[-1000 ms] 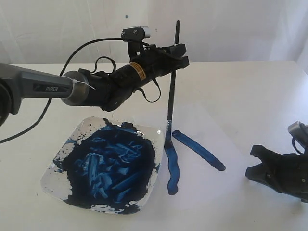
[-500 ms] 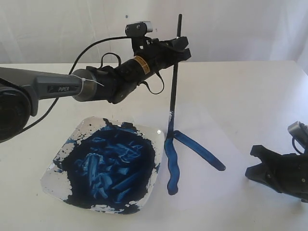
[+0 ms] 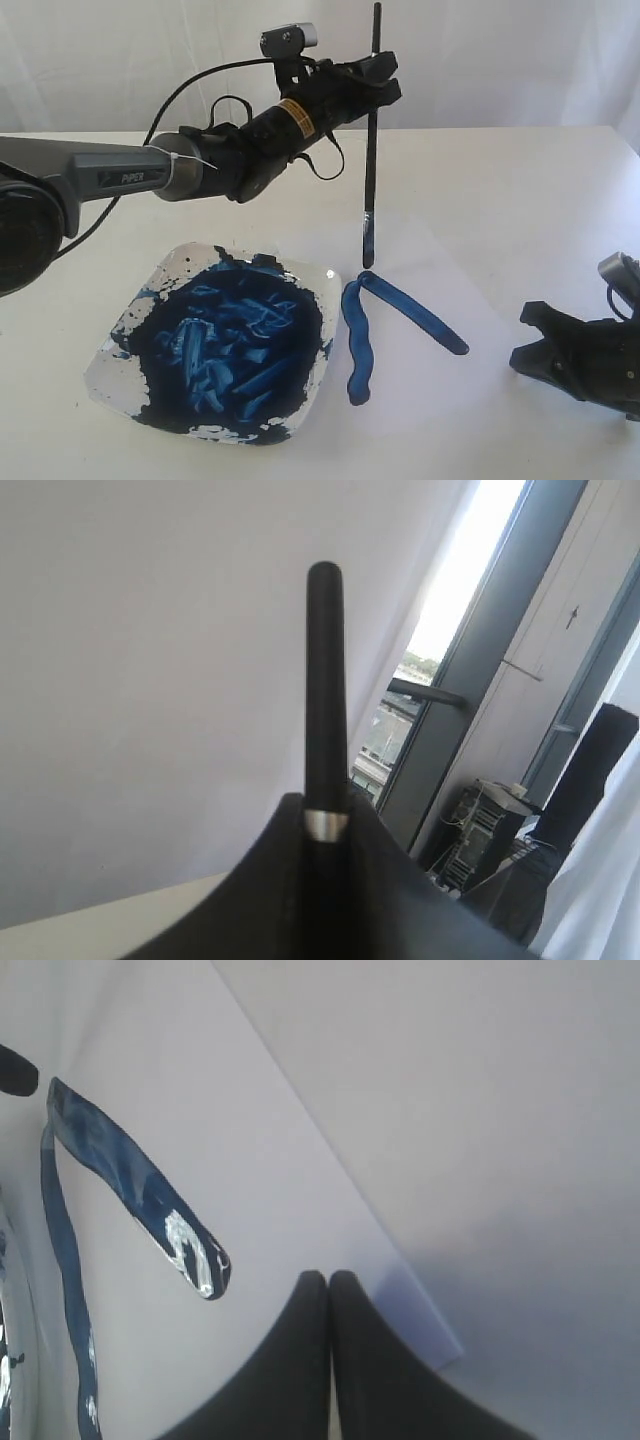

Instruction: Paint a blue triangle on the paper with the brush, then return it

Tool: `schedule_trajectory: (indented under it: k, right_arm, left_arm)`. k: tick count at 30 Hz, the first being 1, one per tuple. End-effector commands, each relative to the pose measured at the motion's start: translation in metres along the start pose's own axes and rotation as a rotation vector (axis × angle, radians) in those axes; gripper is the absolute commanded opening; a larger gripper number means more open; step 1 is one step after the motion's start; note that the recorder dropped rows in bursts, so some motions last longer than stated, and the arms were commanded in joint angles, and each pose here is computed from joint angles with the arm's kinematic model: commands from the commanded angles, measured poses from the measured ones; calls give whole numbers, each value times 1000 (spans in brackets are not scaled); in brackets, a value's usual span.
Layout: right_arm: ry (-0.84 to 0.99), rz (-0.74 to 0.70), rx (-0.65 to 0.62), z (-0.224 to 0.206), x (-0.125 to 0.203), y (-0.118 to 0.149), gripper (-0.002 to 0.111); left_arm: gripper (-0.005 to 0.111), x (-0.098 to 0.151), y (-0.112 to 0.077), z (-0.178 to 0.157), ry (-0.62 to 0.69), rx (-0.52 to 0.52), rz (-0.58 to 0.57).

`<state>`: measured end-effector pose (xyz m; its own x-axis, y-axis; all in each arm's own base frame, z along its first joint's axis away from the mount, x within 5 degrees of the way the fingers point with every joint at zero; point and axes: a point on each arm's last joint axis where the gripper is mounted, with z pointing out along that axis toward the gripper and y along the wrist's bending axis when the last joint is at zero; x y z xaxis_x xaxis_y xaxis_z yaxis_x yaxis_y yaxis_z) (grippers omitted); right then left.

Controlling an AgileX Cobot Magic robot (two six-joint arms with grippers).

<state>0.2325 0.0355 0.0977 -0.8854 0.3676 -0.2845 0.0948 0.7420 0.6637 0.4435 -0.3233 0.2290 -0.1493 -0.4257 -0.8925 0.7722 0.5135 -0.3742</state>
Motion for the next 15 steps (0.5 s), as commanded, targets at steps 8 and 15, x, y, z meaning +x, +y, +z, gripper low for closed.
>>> schedule_trajectory:
  k: [8, 15]
  right_arm:
    - [5, -6, 3, 1, 0, 0, 0]
    - [5, -6, 3, 1, 0, 0, 0]
  left_arm:
    - [0, -4, -82, -6, 11, 260, -72]
    - [0, 22, -113, -22, 40, 303, -102]
